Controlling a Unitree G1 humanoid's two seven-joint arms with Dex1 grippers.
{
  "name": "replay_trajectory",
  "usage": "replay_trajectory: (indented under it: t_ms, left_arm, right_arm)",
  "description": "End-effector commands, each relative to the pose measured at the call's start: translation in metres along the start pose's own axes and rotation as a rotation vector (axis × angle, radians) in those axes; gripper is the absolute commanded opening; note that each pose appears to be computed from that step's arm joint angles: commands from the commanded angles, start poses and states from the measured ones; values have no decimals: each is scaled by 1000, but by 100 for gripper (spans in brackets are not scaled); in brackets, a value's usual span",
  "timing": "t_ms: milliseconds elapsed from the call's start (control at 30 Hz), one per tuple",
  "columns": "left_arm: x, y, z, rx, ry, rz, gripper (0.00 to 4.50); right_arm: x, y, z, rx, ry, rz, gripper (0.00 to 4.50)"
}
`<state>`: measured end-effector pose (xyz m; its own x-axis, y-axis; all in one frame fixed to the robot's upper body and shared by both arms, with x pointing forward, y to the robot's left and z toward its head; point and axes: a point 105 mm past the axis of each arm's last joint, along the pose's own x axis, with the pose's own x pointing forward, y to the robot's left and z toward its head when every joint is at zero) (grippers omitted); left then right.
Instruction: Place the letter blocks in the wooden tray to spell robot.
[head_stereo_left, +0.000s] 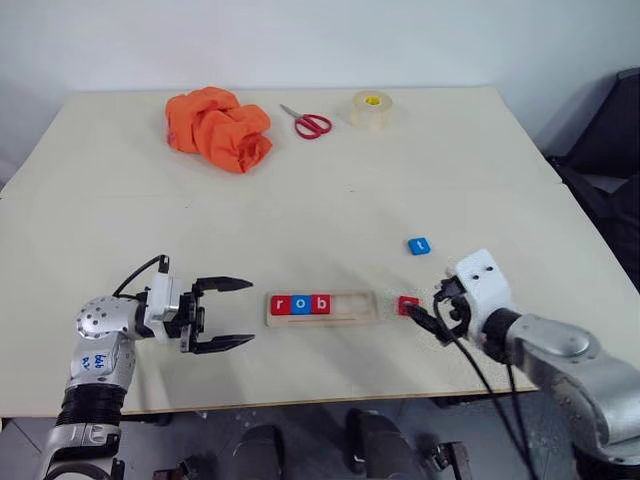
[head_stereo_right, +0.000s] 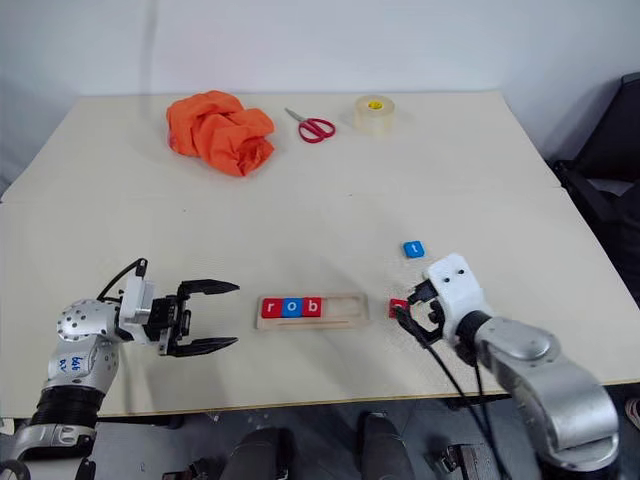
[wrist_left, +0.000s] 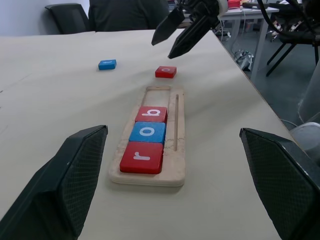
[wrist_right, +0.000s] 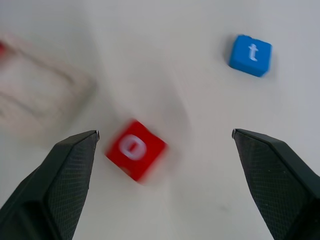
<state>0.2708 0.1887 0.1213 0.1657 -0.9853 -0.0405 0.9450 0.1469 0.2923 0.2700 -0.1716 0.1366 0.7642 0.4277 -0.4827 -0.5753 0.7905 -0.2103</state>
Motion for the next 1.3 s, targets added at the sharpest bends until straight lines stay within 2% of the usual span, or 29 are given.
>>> replay_trajectory:
  t_ms: [33, 267, 633, 733, 967, 1167, 1300]
  left_arm:
    - [1, -5, 1, 19, -9, -11, 450]
    - [-1, -18, 1, 11, -14, 34, 450]
    - [-8, -35, 3, -4, 0, 108, 450]
    - [-10, -37, 4, -3, 9, 122, 450]
    - [-15, -35, 5, 0, 17, 126, 450]
    - [-23, -26, 3, 16, 39, 112, 450]
    - [-30, -18, 1, 36, 54, 108, 450]
  right_arm:
    - [-2, 8, 5, -133, -2, 183, 447]
    - [3, 4, 2, -273, 36, 346, 447]
    - [35, -5, -7, -344, 88, 422, 447]
    - [41, -8, -9, -354, 95, 436, 391]
    - [47, -7, -4, -373, 74, 445, 153]
    - [41, -11, 27, -421, 11, 421, 144]
    - [38, 3, 50, -461, 2, 462, 144]
